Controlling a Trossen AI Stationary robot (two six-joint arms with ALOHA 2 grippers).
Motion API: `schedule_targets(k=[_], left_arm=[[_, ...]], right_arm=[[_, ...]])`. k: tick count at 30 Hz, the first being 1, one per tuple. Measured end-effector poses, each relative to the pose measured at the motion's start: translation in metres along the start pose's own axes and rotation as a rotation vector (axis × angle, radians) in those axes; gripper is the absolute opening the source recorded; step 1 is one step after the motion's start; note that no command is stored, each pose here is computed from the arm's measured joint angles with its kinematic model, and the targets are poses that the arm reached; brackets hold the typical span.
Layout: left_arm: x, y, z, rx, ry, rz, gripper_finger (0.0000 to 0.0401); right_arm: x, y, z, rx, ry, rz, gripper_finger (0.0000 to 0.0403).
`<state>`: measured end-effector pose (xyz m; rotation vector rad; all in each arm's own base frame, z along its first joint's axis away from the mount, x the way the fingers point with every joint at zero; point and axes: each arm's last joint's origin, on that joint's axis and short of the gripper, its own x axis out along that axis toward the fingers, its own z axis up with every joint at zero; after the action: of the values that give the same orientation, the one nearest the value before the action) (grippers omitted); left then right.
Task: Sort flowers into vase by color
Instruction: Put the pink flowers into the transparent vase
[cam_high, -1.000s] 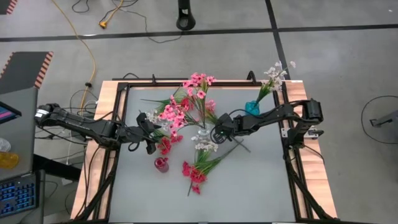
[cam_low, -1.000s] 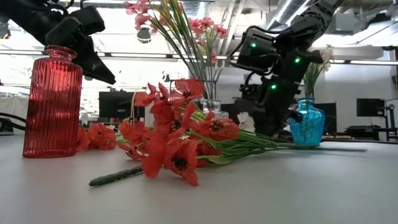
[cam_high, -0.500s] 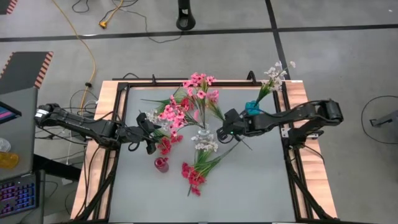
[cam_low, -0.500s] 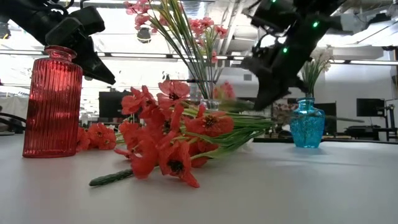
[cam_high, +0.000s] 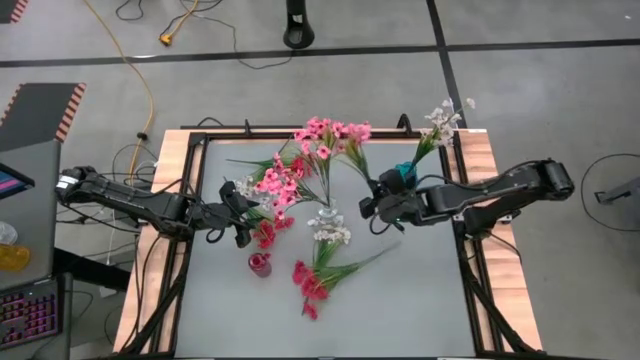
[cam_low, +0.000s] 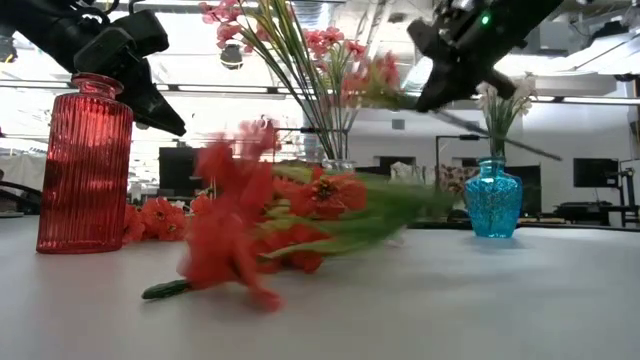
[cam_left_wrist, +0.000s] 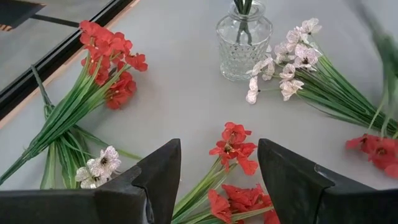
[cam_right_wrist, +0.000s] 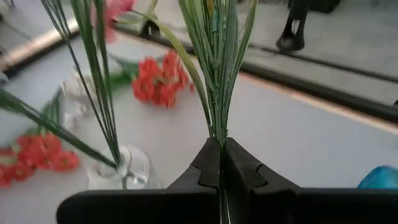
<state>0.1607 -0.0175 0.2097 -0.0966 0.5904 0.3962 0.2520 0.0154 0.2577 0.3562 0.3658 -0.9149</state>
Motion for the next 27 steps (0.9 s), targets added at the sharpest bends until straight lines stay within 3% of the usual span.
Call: schedule_targets(k=[14,27], left_arm=[[0.0,0.0,0.0,0.0,-0.001,0.001,0.0202],[0.0,0.0,0.0,-0.001,-0.003,0.0,0.0202]], right_arm=[[-0.04,0.004,0.016,0.007,-0.209,0.038,0.0033],[-0.056,-0.008,0.027,-0.035,-0.379,-0.139,0.0034]])
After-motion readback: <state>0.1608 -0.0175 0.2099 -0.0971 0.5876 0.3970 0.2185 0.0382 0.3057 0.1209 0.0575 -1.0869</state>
